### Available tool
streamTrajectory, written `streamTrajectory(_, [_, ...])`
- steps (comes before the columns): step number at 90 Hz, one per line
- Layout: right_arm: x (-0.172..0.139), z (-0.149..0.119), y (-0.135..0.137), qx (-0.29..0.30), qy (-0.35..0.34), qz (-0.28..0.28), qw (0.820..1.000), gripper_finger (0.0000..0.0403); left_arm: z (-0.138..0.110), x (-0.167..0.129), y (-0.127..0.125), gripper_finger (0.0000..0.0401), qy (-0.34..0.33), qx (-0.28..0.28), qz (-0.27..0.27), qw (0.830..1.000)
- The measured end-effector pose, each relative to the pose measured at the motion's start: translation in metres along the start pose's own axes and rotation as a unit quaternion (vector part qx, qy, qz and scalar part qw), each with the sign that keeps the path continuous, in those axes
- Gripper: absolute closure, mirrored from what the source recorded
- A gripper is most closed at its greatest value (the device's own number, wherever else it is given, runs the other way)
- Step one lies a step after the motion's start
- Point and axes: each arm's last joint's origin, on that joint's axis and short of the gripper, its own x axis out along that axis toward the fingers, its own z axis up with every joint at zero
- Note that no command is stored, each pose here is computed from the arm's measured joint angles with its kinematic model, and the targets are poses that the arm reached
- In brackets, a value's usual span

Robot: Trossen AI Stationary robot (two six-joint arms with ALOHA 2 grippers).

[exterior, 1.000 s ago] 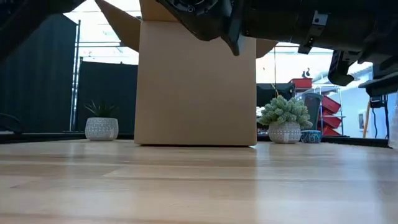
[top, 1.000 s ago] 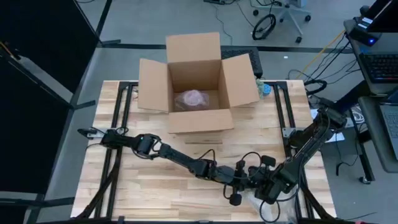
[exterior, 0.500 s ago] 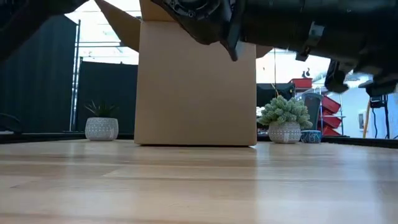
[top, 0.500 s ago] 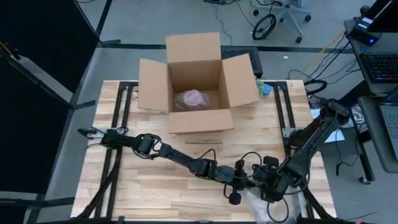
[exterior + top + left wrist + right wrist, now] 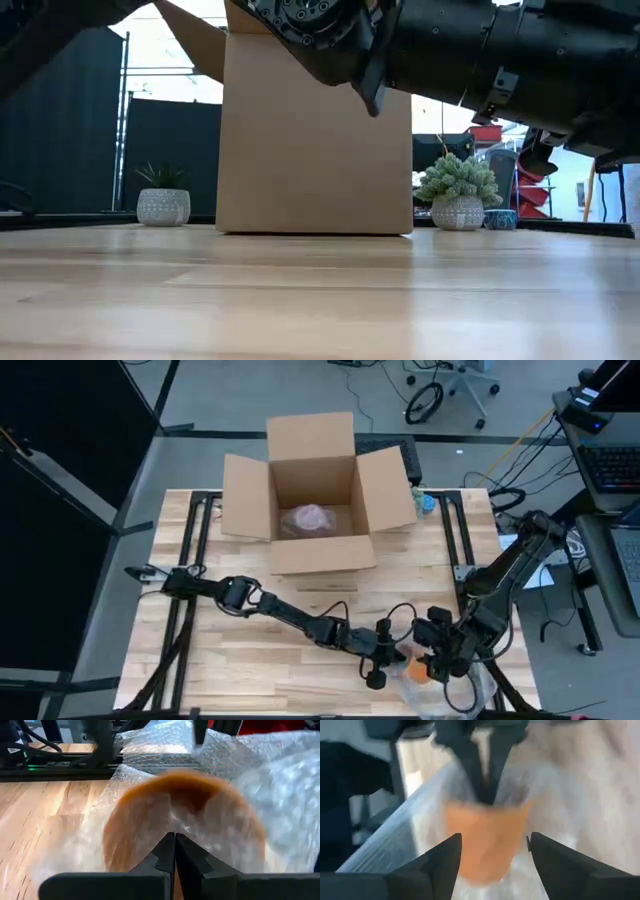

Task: Wrap mug
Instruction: Wrap the pink mug with transparent bubble wrap

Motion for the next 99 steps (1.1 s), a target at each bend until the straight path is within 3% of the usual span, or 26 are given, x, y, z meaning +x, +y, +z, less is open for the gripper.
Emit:
streamTrajectory(15, [-0.002, -0.021, 0.005, 0.03, 0.049, 0.0, 0.998, 0.0183, 0.0, 0.0, 0.0, 0.0401, -0.001, 0.004, 0.0, 1.0])
streamTrajectory(28, [0.018, -0.04, 0.013, 0.022, 0.023, -0.053, 0.998, 0.0183, 0.001, 0.0, 0.0, 0.0401, -0.003, 0.004, -0.001, 1.0])
streamTrajectory(39, [0.043, -0.044, 0.017, 0.007, -0.003, -0.099, 0.995, 0.0184, 0.002, 0.0, 0.0, 0.0401, -0.004, 0.001, -0.001, 1.0])
streamTrajectory(54, [0.077, -0.043, 0.03, -0.02, -0.01, -0.097, 0.995, 0.0184, 0.004, -0.001, -0.001, 0.0401, -0.008, 0.001, -0.001, 1.0])
streamTrajectory(71, [0.098, -0.044, 0.022, -0.029, -0.017, -0.149, 0.988, 0.0184, 0.012, -0.004, -0.006, 0.0401, -0.008, 0.002, -0.005, 1.0])
streamTrajectory(82, [0.108, -0.037, 0.019, -0.041, -0.031, -0.168, 0.985, 0.0184, 0.017, -0.006, -0.009, 0.0401, 0.034, 0.008, 0.001, 0.999])
streamTrajectory(99, [0.114, -0.016, 0.009, -0.073, -0.08, -0.211, 0.971, 0.0184, 0.037, -0.016, -0.01, 0.0401, 0.184, 0.02, 0.043, 0.982])
